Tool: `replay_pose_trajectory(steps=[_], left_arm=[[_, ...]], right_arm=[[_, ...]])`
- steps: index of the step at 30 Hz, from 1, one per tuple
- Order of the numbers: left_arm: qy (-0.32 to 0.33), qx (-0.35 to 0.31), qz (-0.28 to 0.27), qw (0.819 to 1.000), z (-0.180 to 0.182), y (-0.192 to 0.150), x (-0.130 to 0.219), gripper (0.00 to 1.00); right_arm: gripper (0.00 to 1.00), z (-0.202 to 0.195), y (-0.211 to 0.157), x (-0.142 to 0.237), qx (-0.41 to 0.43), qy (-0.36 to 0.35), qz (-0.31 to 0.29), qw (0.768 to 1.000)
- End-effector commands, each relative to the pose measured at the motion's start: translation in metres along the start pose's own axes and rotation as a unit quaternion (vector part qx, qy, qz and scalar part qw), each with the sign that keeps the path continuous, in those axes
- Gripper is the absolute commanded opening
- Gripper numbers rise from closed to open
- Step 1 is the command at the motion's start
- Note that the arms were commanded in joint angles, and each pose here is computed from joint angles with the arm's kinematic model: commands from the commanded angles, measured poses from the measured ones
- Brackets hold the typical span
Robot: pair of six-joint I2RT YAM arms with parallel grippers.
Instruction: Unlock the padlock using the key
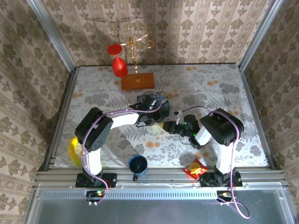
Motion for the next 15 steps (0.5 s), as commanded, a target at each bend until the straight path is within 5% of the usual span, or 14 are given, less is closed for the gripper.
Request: replay_pose_trajectory(steps=[1,15], left_arm=[[-0.025,0.005,-0.006,1.000,-0.012,0.005,0.014,0.07],[-0.031,-0.002,0.021,0.999,-0.015,-0.008,0.007,0.07]], right_arm=[[0.18,0.007,0.005,-0.004,0.005,0.016,-0.006,1.000],[0.00,0.014,0.015,-0.012,-0.001,0.031,-0.017,0.999]])
Point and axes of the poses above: each hand's point on the last joint's axis, 136 mm out from that joint toward the fingers, its own x axis back along the fingers, its own z axis along the line the jaws close on, y = z × x, the point moved 1 cm from there along x, back along the fingers, and after that the axes turned 7 degrees about -x, right-handed, at the moved point
